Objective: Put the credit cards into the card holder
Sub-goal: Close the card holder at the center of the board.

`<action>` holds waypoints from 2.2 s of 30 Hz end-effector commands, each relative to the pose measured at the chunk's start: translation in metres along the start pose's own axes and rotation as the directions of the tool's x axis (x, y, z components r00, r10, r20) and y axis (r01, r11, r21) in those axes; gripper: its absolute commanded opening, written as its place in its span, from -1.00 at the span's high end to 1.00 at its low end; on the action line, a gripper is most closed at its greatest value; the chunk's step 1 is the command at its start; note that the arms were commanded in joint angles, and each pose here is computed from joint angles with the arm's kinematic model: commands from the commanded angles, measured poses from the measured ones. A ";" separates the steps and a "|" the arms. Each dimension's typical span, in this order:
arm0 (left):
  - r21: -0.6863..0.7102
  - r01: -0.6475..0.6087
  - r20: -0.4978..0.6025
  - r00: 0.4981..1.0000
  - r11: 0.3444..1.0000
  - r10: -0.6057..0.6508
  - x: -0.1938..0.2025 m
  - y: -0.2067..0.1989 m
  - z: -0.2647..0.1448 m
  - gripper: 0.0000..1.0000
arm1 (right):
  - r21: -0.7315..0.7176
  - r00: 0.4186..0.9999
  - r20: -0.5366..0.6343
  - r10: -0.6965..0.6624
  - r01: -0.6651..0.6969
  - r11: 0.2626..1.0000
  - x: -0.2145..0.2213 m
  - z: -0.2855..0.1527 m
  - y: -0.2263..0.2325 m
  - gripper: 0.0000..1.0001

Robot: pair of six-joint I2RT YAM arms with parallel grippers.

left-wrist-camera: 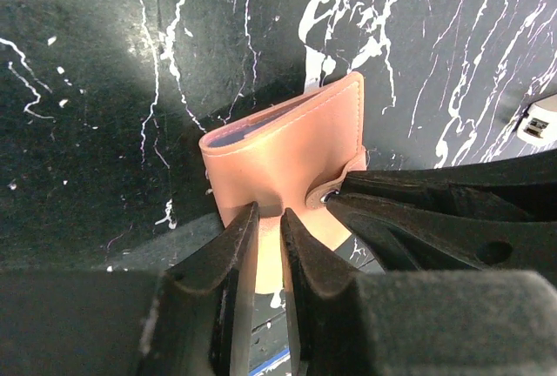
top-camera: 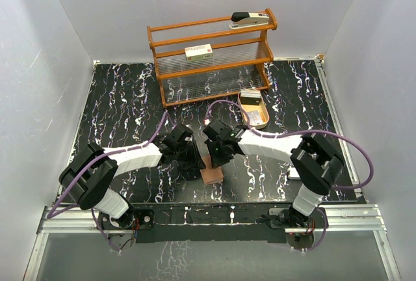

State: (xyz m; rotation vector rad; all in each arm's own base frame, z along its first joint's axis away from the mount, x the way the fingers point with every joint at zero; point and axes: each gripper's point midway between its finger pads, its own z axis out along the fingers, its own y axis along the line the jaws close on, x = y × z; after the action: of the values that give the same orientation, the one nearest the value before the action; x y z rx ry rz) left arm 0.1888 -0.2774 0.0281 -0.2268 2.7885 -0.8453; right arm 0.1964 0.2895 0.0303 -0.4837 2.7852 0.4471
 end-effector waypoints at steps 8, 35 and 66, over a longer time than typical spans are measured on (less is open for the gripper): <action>-0.022 -0.023 0.009 1.000 0.999 0.023 0.004 0.011 -0.006 0.67 | 0.082 0.947 -0.321 -0.023 0.052 0.995 0.083 0.061 -0.038 0.81; 0.053 -0.060 0.032 0.998 0.997 0.058 -0.008 -0.019 -0.014 0.63 | -0.111 0.947 0.303 0.104 -0.074 0.991 -0.032 -0.057 0.002 0.66; 0.042 -0.047 -0.003 0.999 0.998 0.047 -0.004 -0.013 -0.002 0.63 | -0.255 0.963 0.213 0.166 -0.109 0.961 -0.016 -0.022 0.005 0.66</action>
State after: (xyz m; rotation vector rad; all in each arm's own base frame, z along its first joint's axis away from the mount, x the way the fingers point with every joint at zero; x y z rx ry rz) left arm 0.1918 -0.2817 0.0347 -0.1642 2.7675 -0.8676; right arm 0.1982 0.2816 0.0528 -0.2640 2.5959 0.7768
